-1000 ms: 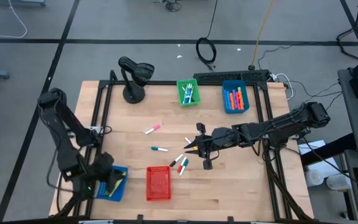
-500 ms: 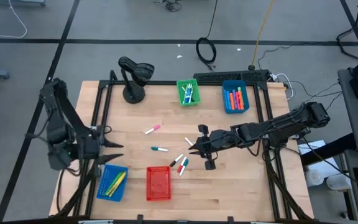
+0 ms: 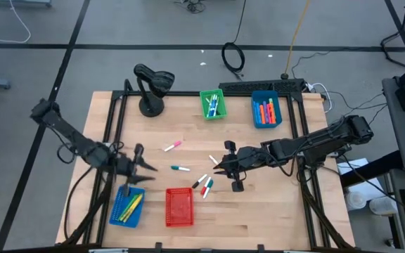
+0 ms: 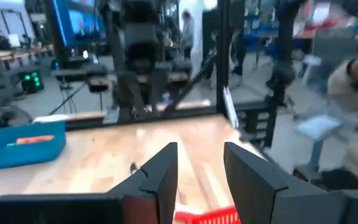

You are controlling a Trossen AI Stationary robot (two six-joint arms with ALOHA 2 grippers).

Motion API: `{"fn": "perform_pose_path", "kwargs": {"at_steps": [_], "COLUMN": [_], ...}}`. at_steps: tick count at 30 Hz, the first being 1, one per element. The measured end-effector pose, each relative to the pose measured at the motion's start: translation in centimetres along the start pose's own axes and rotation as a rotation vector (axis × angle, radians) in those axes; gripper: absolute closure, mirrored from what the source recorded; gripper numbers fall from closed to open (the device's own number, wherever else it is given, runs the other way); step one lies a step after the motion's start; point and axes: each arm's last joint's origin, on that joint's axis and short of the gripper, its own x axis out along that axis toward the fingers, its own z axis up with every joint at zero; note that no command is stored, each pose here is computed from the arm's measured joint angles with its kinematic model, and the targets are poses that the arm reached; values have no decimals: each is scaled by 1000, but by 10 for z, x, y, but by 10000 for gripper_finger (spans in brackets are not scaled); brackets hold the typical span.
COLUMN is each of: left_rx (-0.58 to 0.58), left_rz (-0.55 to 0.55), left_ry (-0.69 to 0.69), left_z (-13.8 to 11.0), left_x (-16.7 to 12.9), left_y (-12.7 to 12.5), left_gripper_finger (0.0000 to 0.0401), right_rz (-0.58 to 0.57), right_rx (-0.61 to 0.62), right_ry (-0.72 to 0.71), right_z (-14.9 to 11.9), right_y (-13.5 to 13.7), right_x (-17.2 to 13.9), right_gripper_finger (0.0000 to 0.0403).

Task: Pick & Place Markers
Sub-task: Put the right black mini marker into the red bin

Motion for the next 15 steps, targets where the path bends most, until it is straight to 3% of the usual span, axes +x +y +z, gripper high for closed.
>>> {"fn": "perform_pose_path", "kwargs": {"at_steps": [5, 9, 15], "left_rx": [20, 36, -4], "left_rz": [-94, -43, 11], "left_ry": [-110, -220, -141], "left_z": [5, -4, -33], "left_x": [-39, -64, -60], "left_y": [22, 34, 37], "left_gripper_finger": [267, 267, 267], "right_rz": [1, -2, -22], "right_rx": [-2, -5, -93], "right_ry": [11, 100, 314], "right_z": [-1, -10, -31], "right_y": [0, 0, -2], "right_x": [0, -1, -5], "right_gripper_finger": [344, 344, 335]}}
